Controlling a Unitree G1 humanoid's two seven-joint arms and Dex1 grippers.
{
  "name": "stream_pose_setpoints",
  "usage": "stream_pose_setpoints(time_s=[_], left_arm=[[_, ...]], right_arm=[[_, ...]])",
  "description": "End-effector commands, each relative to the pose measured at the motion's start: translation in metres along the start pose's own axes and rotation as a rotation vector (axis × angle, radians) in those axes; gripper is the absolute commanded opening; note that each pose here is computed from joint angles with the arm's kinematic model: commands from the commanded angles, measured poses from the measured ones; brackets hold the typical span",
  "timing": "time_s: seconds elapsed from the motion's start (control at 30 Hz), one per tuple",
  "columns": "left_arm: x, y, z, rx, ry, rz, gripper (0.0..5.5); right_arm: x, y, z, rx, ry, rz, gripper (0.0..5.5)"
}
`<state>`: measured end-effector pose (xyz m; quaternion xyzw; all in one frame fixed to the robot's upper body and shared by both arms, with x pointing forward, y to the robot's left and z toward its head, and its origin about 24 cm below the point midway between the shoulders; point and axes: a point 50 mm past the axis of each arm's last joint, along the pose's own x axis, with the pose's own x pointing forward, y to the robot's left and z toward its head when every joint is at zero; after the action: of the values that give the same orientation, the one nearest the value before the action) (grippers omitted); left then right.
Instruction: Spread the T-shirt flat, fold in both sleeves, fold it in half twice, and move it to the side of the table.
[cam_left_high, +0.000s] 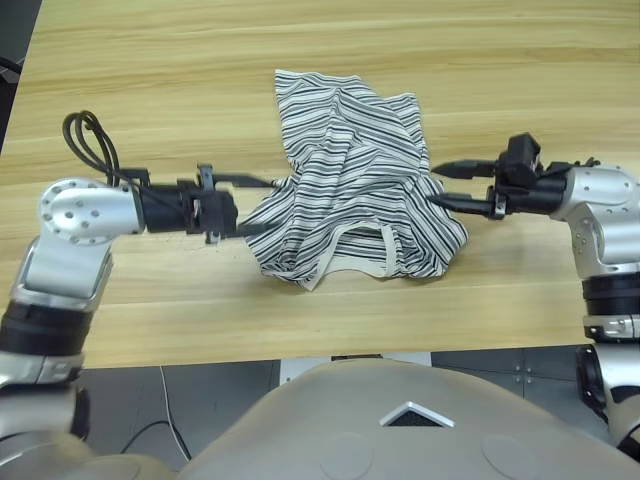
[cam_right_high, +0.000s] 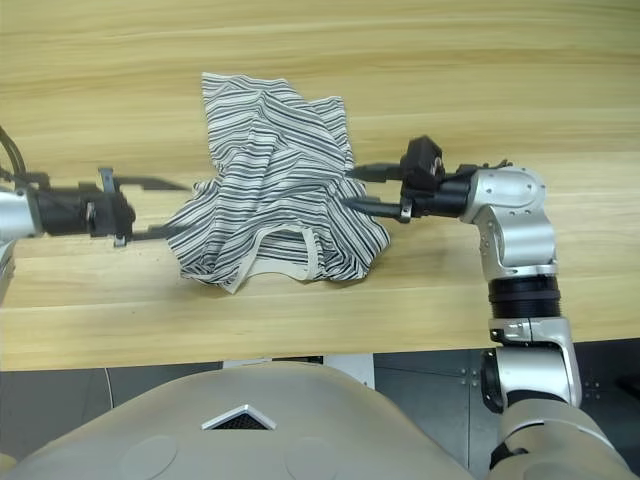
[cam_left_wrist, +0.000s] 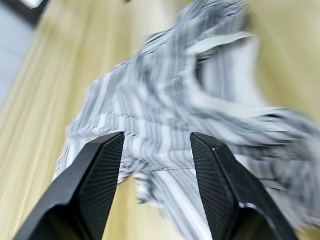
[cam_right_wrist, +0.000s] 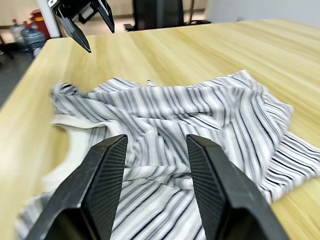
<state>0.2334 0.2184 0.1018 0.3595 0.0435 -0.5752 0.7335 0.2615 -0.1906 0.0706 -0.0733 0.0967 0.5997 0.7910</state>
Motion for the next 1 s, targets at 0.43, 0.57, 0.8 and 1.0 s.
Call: stream_pose_setpoints(time_s=[0.43,0.57,0.8,1.0], left_arm=[[0.043,-0.062,-0.103,-0.147,0.289,-0.134,2.46],[0.031,-0.062,-0.11,-0.167,0.317,-0.12,2.46],[-0.01,-0.052,-0.119,-0.166,0.419,-0.067,2.46],[-0.01,-0.043,-0.117,-0.146,0.414,-0.039,2.46]], right_arm=[[-0.005,0.017,-0.08,-0.146,0.517,0.04,2.17],[-0.04,0.007,-0.092,-0.22,0.736,-0.006,2.17],[-0.101,-0.006,-0.074,-0.199,0.888,-0.067,2.17],[-0.077,0.002,-0.073,-0.205,0.772,-0.002,2.17]])
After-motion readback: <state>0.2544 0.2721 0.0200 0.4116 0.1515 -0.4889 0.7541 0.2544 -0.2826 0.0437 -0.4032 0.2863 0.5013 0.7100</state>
